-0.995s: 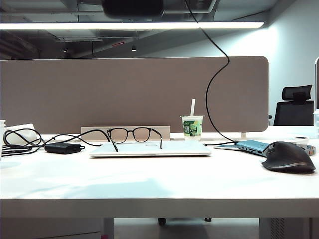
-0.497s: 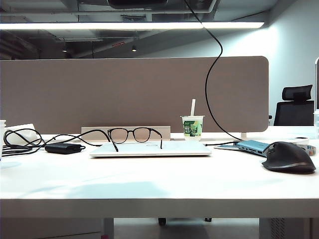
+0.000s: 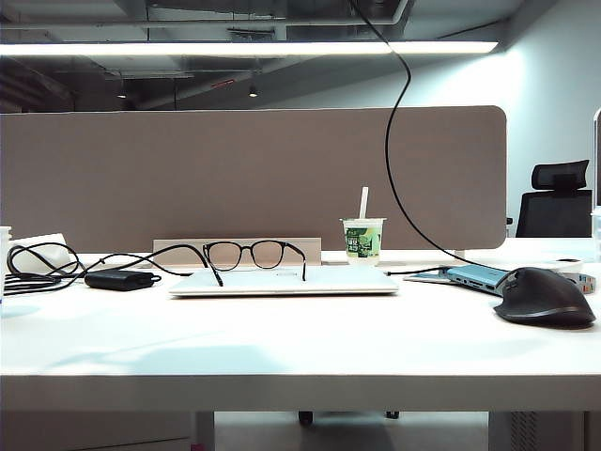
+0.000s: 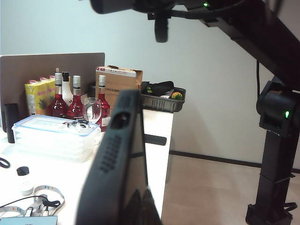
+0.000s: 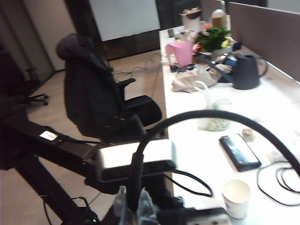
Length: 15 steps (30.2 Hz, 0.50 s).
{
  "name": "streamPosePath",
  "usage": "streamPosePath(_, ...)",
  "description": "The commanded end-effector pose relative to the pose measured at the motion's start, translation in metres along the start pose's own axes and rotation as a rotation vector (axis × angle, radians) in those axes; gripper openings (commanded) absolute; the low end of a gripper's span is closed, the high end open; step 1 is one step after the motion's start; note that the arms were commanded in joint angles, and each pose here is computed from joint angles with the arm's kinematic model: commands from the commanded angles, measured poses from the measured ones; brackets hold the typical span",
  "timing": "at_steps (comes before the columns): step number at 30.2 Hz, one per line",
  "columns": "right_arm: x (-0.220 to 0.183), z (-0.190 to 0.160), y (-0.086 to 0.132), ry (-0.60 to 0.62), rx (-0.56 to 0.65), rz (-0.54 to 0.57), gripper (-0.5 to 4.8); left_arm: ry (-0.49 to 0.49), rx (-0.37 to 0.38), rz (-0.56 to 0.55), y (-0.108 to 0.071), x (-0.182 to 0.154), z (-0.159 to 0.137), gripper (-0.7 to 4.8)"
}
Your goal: Pick up the black phone, pick up the charger plug, insert the charger plug into the phone's charging port, and finally place the connected phone back on the desk.
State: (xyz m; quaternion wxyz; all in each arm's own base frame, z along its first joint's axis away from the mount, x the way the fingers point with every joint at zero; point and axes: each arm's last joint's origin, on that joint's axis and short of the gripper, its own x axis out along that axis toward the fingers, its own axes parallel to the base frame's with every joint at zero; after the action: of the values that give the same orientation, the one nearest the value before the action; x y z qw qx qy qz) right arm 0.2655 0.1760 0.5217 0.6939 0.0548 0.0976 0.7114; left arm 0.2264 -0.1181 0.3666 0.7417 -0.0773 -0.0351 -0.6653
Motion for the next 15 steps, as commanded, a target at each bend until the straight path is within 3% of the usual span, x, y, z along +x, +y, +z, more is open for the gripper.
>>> streamPosePath(1, 0.008, 0.001, 0.007, 0.002, -0.054, 0.041, -0.05, -0.023, 0.034, -0.007, -0.003, 0.0, 0.007, -0.07)
streamPosePath(8, 0.019, -0.006, 0.01, 0.03, -0.123, 0.073, -0.05, -0.031, 0.051, -0.012, -0.003, 0.0, 0.008, -0.07)
streamPosePath(15, 0.023, -0.018, 0.003, 0.075, -0.075, 0.066, -0.06, -0.032, 0.053, -0.02, -0.004, 0.0, 0.009, -0.07)
